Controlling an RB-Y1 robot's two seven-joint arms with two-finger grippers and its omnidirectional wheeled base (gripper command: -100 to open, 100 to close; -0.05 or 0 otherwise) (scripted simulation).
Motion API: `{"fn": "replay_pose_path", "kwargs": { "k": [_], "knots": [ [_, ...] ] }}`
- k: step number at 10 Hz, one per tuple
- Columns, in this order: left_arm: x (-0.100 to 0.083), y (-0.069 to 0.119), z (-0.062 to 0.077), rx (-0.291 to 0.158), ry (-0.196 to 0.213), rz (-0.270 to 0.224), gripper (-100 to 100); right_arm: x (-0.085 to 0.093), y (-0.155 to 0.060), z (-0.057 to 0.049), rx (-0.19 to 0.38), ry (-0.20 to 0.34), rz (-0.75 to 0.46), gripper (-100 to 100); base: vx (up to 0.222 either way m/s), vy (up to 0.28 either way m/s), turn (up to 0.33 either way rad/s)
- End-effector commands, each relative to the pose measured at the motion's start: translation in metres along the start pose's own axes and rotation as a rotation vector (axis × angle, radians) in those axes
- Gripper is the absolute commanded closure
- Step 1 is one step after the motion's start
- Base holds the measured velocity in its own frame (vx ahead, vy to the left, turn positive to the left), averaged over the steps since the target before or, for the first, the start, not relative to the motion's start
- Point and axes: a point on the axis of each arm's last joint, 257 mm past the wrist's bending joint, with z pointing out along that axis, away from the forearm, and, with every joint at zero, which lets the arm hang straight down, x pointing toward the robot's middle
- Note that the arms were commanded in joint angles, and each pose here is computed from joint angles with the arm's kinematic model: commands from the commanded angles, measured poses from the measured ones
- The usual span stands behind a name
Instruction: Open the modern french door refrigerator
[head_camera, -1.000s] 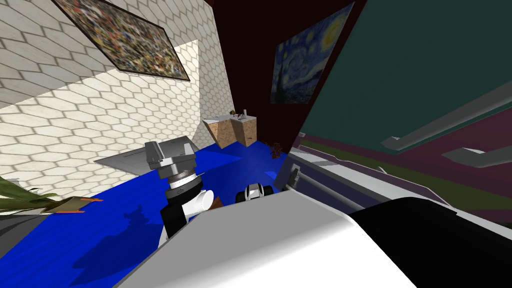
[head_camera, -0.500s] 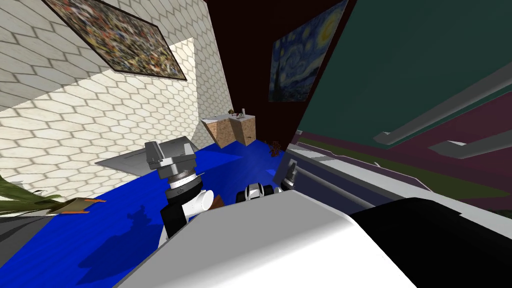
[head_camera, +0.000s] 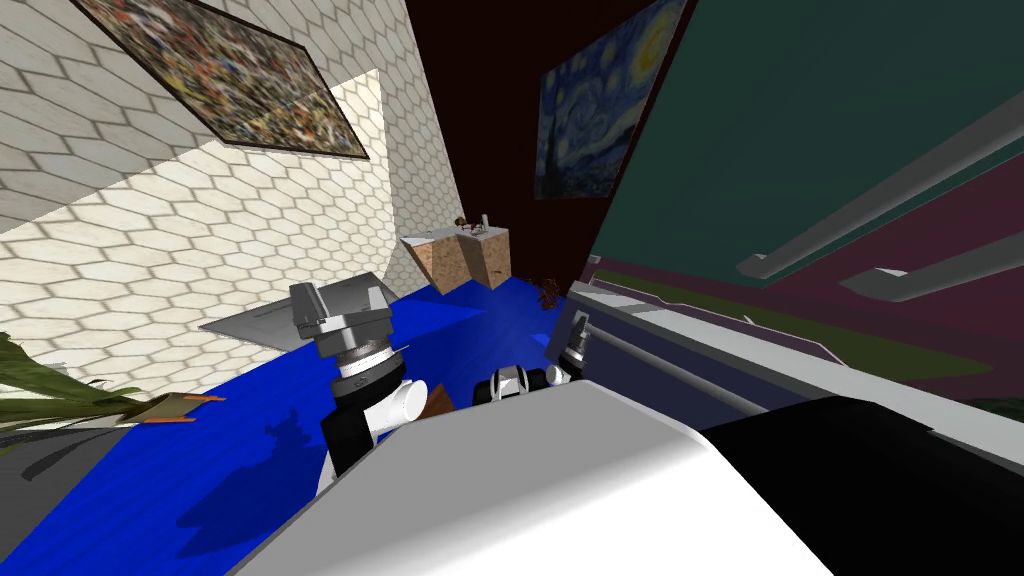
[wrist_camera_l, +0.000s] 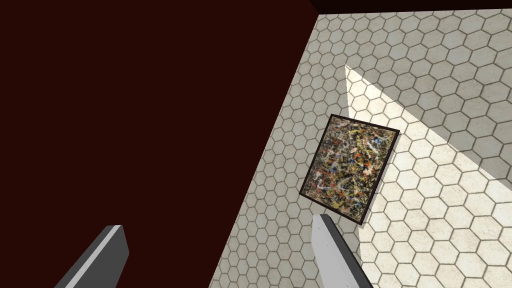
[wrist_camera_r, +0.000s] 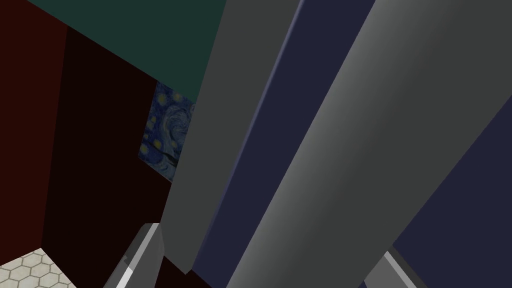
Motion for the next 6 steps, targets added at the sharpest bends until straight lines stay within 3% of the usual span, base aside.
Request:
{"fn": "replay_pose_path", "kwargs": {
  "k": [1,6],
  "knots": [
    [0.0,0.0,0.0,0.0,0.0,0.0,0,-0.0011,0.0028,-0.0019,-0.009,-0.006,-0.003,0,0.0,0.0,0.0],
    [0.0,0.0,0.0,0.0,0.0,0.0,0,-0.0029,0.012,-0.0083,-0.033,-0.029,-0.015,0,0.0,0.0,0.0]
  ]
}}
